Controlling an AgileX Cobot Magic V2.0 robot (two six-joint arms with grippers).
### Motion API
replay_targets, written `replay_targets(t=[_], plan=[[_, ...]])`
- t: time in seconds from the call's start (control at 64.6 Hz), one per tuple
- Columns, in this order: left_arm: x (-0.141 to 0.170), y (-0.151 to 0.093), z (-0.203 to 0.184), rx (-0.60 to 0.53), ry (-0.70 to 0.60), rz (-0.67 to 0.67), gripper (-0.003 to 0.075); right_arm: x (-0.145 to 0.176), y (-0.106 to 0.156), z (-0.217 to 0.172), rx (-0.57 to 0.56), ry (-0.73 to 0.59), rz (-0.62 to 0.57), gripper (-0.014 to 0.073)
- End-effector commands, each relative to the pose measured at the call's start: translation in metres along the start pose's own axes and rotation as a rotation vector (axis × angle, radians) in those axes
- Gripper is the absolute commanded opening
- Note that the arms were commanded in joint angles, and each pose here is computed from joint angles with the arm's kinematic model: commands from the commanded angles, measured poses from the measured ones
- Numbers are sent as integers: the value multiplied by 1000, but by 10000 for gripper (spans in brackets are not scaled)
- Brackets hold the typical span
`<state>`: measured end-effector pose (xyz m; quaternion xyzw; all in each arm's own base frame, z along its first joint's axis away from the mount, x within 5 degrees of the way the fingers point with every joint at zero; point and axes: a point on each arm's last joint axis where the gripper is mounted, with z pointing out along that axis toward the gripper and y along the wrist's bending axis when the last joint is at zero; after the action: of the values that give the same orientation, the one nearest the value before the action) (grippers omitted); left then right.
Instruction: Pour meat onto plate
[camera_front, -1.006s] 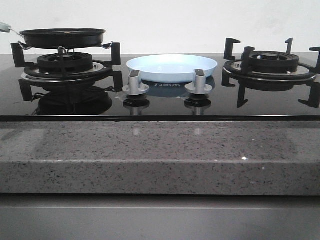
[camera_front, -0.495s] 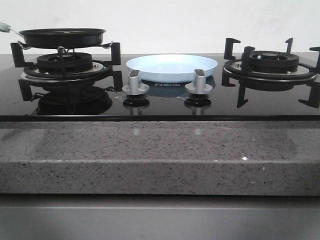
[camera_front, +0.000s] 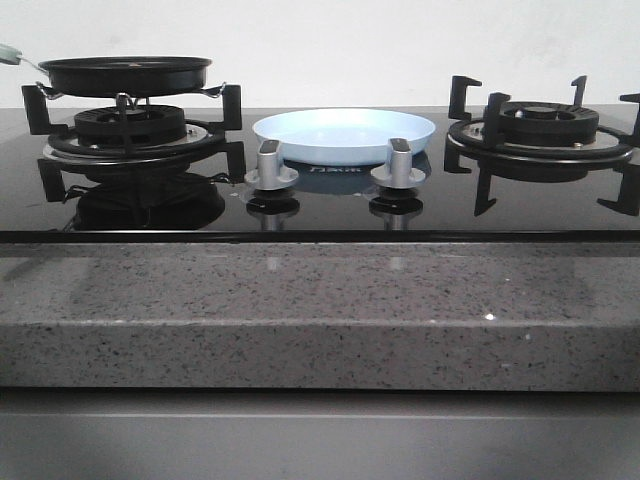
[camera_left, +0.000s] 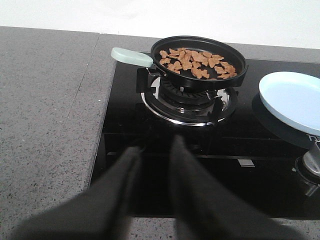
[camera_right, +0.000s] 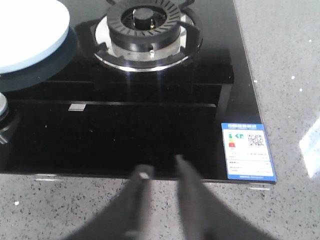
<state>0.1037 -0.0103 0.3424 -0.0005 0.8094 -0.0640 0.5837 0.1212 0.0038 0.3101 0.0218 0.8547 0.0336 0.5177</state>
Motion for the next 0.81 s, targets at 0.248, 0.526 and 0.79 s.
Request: replay_targets(t=[0.248,0.526,0.79], plan=[[-16,-2,-3,11,-92,2,449,-33,9,-5,-67,-4,-4,395],[-16,-2,-3,11,-92,2,384,-77,44,25,-256,115,-93,367],[-16,-2,-3,12,-92,1,333,-112,73,85,-308,220,-131,367]])
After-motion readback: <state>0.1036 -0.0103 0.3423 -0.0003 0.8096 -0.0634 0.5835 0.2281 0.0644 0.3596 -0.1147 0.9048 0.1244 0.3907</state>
